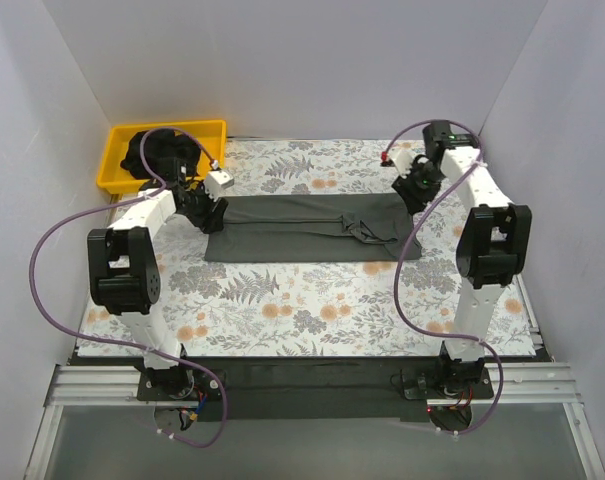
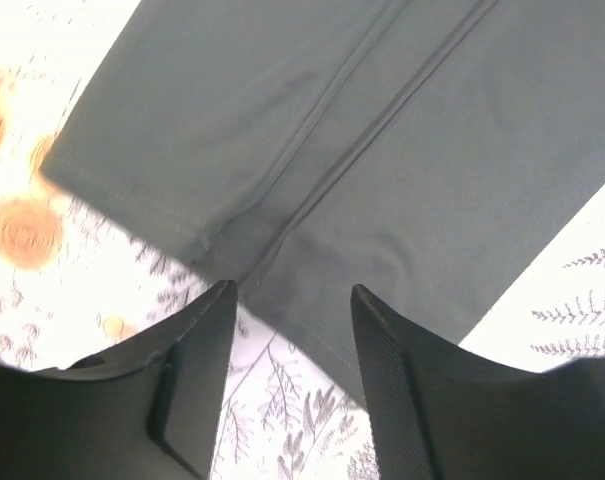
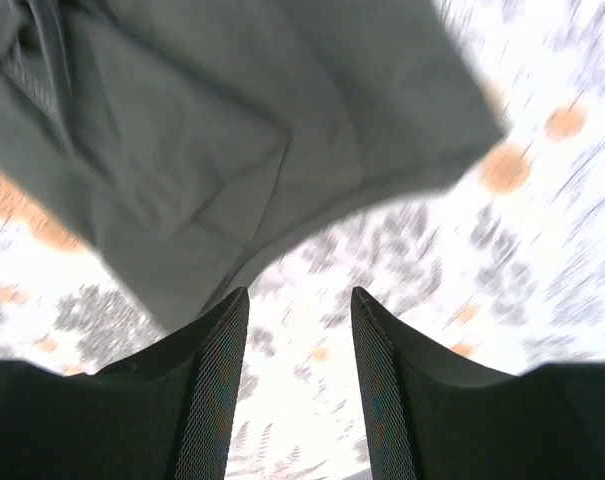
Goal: Fold and stack the t-shirts
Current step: Fold the tshirt
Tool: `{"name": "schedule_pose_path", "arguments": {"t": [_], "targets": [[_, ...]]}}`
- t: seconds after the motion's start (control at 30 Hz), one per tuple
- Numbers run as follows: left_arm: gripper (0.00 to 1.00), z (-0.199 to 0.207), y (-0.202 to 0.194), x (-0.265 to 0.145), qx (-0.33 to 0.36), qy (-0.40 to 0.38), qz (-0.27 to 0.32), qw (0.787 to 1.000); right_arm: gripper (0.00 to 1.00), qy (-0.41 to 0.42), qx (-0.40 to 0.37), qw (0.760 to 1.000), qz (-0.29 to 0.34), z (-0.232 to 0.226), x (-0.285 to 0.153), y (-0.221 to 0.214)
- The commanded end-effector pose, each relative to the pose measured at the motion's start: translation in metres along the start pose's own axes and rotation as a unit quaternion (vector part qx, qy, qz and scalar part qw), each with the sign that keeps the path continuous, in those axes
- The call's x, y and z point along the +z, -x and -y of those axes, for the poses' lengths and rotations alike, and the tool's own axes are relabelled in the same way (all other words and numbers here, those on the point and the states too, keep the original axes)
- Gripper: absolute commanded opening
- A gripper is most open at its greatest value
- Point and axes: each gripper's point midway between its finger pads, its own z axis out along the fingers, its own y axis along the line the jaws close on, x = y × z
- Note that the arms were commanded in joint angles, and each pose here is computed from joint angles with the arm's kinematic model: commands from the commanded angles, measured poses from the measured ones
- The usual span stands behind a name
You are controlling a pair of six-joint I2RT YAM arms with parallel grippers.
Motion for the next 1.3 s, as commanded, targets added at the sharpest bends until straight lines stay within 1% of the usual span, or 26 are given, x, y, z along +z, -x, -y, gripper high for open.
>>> {"name": "schedule_pose_path", "arguments": {"t": [0.0,0.03,0.07,0.13,0.3,0.43,0.5,0.63,0.7,0.73,0.8,0.83,0.9,0.93,0.97,1.0,1.03,1.07,1.13,1.17,1.23,1.27], "targets": [[0.51,0.005,0.013,-0.031,-0.068,0.019,0.023,0.997,0.52,0.081,0.097,0.992,0.012,-0.043,-0.026,-0.029],[0.54,0.011,0.017,-0.035,-0.088,0.018,0.03,0.995,0.52,0.1,0.119,0.988,0.003,-0.056,-0.022,-0.044],[0.57,0.019,0.011,-0.034,-0.11,0.01,0.027,0.993,0.52,0.115,0.137,0.984,0.005,-0.064,-0.02,-0.046],[0.6,0.025,0.011,-0.035,-0.124,0.006,0.033,0.992,0.53,0.135,0.162,0.978,-0.006,-0.076,-0.012,-0.056],[0.61,0.03,0.0,-0.027,-0.154,0.001,0.022,0.988,0.53,0.145,0.199,0.969,-0.014,-0.075,0.008,-0.063],[0.6,0.03,-0.008,-0.02,-0.174,0.003,0.01,0.985,0.45,0.149,0.209,0.966,-0.037,-0.078,0.029,-0.078],[0.58,0.031,-0.013,-0.016,-0.18,0.002,0.003,0.984,0.41,0.15,0.212,0.964,-0.049,-0.081,0.037,-0.086],[0.55,0.028,-0.03,-0.005,-0.196,0.009,-0.023,0.98,0.26,0.14,0.214,0.964,-0.073,-0.081,0.05,-0.1],[0.52,0.026,-0.029,-0.005,-0.193,0.011,-0.023,0.981,0.2,0.12,0.208,0.967,-0.086,-0.074,0.054,-0.108],[0.5,0.026,-0.025,-0.007,-0.189,0.011,-0.015,0.982,0.15,0.114,0.207,0.967,-0.092,-0.072,0.056,-0.11],[0.47,0.026,-0.009,-0.012,-0.171,0.001,0.013,0.985,0.11,0.097,0.21,0.968,-0.099,-0.065,0.056,-0.112],[0.47,0.033,0.01,-0.018,-0.156,-0.025,0.047,0.986,0.07,0.093,0.212,0.968,-0.095,-0.062,0.054,-0.11],[0.46,0.038,0.037,-0.027,-0.117,-0.048,0.088,0.988,0.05,0.098,0.22,0.967,-0.085,-0.064,0.052,-0.105],[0.46,0.047,0.055,-0.034,-0.097,-0.074,0.12,0.985,0.06,0.097,0.221,0.967,-0.077,-0.064,0.048,-0.1],[0.46,0.061,0.074,-0.032,-0.065,-0.091,0.132,0.985,0.09,0.1,0.223,0.967,-0.067,-0.064,0.044,-0.095],[0.46,0.065,0.085,-0.031,-0.048,-0.093,0.143,0.984,0.19,0.098,0.227,0.967,-0.058,-0.063,0.04,-0.091],[0.46,0.069,0.093,-0.03,-0.04,-0.098,0.149,0.983,0.23,0.092,0.225,0.969,-0.04,-0.061,0.03,-0.082],[0.46,0.079,0.105,-0.026,-0.024,-0.109,0.156,0.981,0.25,0.098,0.224,0.97,-0.015,-0.061,0.024,-0.071],[0.47,0.097,0.113,-0.015,-0.006,-0.129,0.151,0.98,0.27,0.098,0.231,0.968,0.015,-0.061,0.01,-0.055],[0.47,0.099,0.115,-0.01,0.0,-0.125,0.148,0.981,0.27,0.106,0.236,0.965,0.032,-0.063,0.006,-0.047],[0.47,0.113,0.118,-0.001,0.004,-0.139,0.143,0.98,0.28,0.114,0.244,0.962,0.043,-0.067,0.0,-0.037],[0.48,0.114,0.122,0.001,0.002,-0.142,0.15,0.978,0.3,0.119,0.246,0.961,0.044,-0.071,0.0,-0.035]]}}
